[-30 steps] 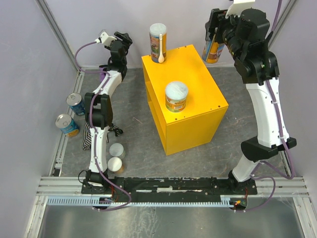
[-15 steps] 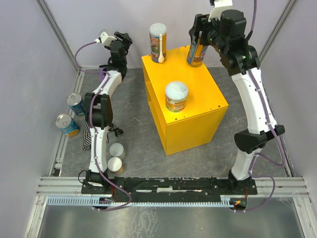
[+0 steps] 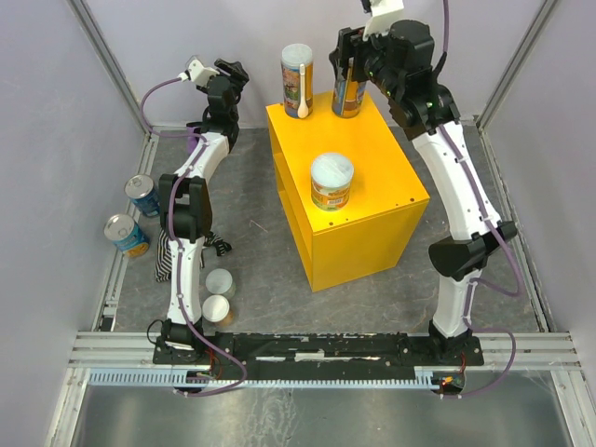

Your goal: Place and organize the canned foods onto the counter

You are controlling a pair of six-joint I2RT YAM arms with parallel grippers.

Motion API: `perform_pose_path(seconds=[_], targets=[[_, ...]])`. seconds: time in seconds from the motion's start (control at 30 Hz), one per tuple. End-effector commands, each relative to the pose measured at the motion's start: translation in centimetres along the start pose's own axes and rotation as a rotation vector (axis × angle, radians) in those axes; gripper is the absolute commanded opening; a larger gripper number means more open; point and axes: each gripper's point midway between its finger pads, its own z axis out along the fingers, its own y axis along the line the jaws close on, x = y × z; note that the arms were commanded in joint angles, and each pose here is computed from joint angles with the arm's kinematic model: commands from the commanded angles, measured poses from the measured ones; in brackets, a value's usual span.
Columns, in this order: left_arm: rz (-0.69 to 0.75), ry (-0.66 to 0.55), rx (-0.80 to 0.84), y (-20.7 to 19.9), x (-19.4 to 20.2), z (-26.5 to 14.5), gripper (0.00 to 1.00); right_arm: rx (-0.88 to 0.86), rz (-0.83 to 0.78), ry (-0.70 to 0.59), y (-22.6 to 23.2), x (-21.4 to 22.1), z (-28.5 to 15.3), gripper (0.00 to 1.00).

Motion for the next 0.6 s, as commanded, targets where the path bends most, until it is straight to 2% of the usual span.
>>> perform_pose_path(seconds=[0.0,0.1,0.13,0.27,0.3,0.4,0.57], targets=[[-0.069,-0.077,0.061,-2.9,-3.0,0.0,0.68,-0.06,-0.035,-0.164,2.2,-4.6,-0.3,0.01],[-0.077,-0.072,0.061,-2.6,-3.0,0.1,0.68,-0.034,-0.067,-0.145,2.3,-3.9,-0.4,0.02],[-0.08,-0.07,0.062,-2.7,-2.9,0.1,0.68,-0.029,-0.077,-0.139,2.4,-3.8,-0.5,0.08],[-0.088,-0.061,0.067,-2.5,-2.6,0.1,0.69,-0.007,-0.095,-0.116,2.3,-3.0,-0.5,0.58],[-0.091,-0.06,0.068,-2.6,-2.5,0.1,0.69,0.002,-0.095,-0.114,2.1,-2.9,-0.6,0.64],[-0.097,-0.054,0.072,-2.6,-2.4,0.1,0.69,0.02,-0.095,-0.117,1.8,-3.1,-0.9,0.73],[-0.091,-0.047,0.067,-2.6,-2.4,0.0,0.7,0.045,-0.093,-0.13,1.2,-3.7,-1.7,0.79]])
